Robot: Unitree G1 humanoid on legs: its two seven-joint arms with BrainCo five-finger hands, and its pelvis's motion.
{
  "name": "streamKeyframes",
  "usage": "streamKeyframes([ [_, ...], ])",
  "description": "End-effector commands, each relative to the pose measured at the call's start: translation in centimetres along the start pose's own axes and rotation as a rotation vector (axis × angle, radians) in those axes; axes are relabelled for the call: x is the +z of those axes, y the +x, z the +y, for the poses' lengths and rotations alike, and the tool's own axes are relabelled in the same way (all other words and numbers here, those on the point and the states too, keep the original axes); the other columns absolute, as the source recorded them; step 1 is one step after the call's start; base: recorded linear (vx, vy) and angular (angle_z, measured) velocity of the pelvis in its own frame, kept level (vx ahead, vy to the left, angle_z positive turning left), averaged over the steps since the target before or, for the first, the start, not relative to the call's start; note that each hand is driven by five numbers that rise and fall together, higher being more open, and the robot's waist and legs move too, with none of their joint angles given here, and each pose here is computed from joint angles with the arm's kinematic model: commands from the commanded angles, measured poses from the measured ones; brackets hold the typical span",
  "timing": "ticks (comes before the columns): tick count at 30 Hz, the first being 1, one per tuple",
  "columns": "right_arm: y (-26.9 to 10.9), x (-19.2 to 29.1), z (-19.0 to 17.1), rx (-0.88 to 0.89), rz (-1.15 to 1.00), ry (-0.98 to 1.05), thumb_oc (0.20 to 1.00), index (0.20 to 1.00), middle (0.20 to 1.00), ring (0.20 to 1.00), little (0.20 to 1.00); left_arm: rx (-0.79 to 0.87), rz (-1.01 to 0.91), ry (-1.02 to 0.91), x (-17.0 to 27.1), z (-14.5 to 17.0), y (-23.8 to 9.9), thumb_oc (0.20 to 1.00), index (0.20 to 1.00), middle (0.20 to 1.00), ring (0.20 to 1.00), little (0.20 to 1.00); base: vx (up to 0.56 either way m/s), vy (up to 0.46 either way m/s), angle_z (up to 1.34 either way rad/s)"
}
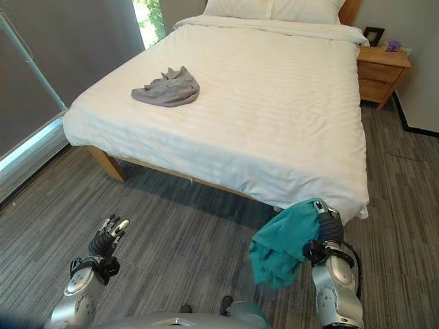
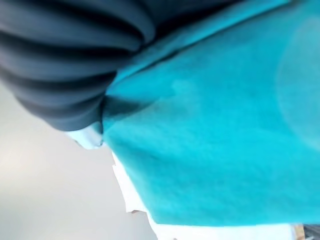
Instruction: Pick up bed clothes into laundry basket.
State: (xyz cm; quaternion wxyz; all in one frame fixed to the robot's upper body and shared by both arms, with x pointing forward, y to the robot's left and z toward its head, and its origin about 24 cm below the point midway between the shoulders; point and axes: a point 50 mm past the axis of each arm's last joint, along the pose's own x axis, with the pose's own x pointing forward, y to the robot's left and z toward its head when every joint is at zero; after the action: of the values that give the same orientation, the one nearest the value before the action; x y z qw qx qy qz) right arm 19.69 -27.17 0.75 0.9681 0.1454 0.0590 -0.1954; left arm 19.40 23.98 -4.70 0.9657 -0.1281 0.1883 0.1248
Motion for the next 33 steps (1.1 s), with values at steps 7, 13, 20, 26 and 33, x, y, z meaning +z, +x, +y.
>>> streamKeyframes([
  [7, 1.5, 3.9, 1.8, 0.08, -0.189, 0.066, 0.2, 0.2, 0.2, 0.2, 0.2, 0.092, -0.16, -0.02, 3.3, 2.9, -0.4, 1.0, 1.0, 1.0, 1.0, 1.0, 0.04, 0.09, -0.11],
  [13, 1.1, 4.4, 0.2, 0.018, -0.209, 0.047, 0.2, 0.2, 0.2, 0.2, 0.2, 0.143, -0.19, -0.065, 3.7, 3.8, -0.4, 1.0, 1.0, 1.0, 1.0, 1.0, 0.15, 0.31, 0.01],
  [20, 0.8, 3.8, 0.5, 0.004, -0.195, 0.077, 0.2, 0.2, 0.2, 0.2, 0.2, 0.163, -0.266, -0.051, 6.3, 4.6, 0.4, 1.0, 1.0, 1.0, 1.0, 1.0, 0.17, 0.511, -0.32],
  [26, 0.9, 1.9, 2.2, 0.059, -0.118, 0.166, 0.2, 0.2, 0.2, 0.2, 0.2, 0.174, -0.27, 0.03, 7.1, 5.7, -0.1, 1.0, 1.0, 1.0, 1.0, 1.0, 0.03, 0.5, -0.41],
  [33, 0.5, 0.8, 1.4, 0.055, -0.068, 0.139, 0.2, 0.2, 0.2, 0.2, 0.2, 0.184, -0.247, 0.037, 6.7, 5.6, 0.1, 1.0, 1.0, 1.0, 1.0, 1.0, 0.08, 0.375, -0.21],
])
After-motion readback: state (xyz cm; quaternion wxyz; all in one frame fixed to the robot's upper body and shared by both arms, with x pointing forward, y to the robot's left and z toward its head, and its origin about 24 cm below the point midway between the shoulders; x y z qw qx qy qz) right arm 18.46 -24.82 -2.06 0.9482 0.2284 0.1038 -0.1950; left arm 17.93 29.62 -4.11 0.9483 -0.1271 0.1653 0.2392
